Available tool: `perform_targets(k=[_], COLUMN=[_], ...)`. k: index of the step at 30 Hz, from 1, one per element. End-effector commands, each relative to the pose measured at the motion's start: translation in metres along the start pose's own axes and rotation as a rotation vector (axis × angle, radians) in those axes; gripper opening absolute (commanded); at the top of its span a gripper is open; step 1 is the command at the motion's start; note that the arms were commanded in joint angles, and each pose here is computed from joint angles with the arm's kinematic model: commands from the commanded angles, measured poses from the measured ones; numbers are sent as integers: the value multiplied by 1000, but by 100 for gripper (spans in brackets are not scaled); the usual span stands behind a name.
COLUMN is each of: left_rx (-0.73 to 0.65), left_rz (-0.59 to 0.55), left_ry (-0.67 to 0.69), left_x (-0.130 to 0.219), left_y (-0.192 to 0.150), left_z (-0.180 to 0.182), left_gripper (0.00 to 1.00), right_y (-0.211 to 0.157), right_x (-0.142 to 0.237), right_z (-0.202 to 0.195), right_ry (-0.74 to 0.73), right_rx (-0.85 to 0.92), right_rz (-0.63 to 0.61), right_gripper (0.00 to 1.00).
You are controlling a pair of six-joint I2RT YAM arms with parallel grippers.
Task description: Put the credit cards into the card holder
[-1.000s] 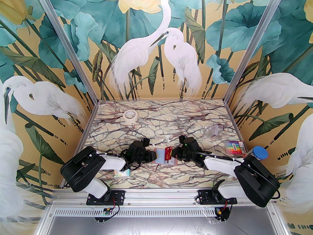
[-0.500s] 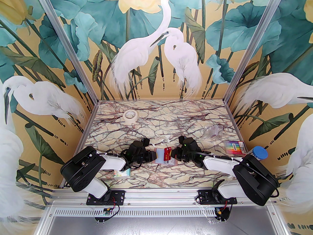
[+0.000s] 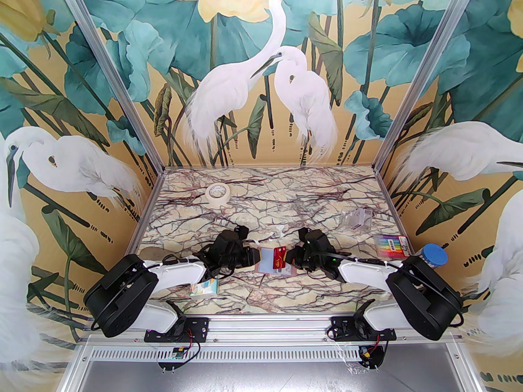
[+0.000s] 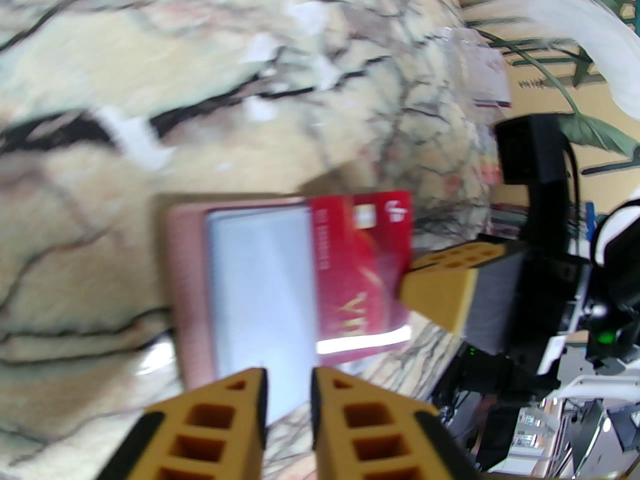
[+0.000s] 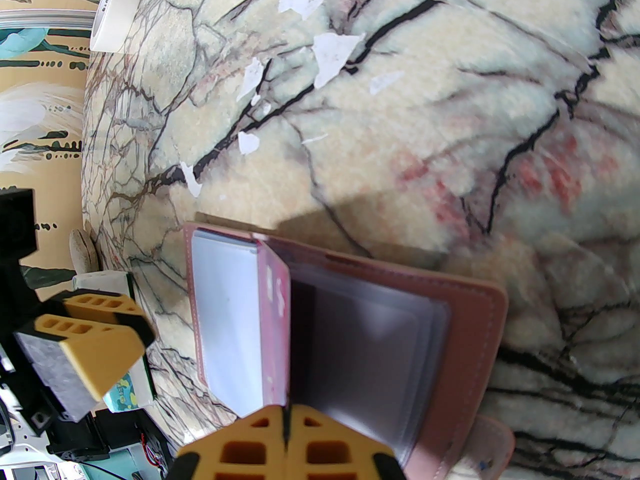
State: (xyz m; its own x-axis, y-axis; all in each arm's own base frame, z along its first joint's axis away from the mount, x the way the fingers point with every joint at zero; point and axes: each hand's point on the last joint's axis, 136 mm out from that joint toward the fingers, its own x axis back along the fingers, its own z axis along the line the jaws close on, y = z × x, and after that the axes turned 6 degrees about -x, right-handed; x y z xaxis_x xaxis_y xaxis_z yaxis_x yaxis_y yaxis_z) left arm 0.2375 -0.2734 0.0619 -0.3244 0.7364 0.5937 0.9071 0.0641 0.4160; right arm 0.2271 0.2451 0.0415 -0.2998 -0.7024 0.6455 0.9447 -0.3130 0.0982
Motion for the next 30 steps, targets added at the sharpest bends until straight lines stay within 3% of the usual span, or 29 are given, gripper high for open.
perform_targets(k=[1, 12, 30], left_rx=[-16, 40, 103], left_rz=[22, 68, 88], left_ry=[-47, -7, 80], left_x=[-7, -27, -25], left_y=[3, -17, -35], left_z=[-10, 15, 41], left_gripper=[15, 8, 4], right_y=[-1, -4, -5], right_x=[-3, -3, 2], right_z=[-5, -8, -14], right_ry=[-33, -51, -93], right_rx=[-17, -23, -49], right_rz=[7, 13, 10], right_gripper=[0, 0, 0])
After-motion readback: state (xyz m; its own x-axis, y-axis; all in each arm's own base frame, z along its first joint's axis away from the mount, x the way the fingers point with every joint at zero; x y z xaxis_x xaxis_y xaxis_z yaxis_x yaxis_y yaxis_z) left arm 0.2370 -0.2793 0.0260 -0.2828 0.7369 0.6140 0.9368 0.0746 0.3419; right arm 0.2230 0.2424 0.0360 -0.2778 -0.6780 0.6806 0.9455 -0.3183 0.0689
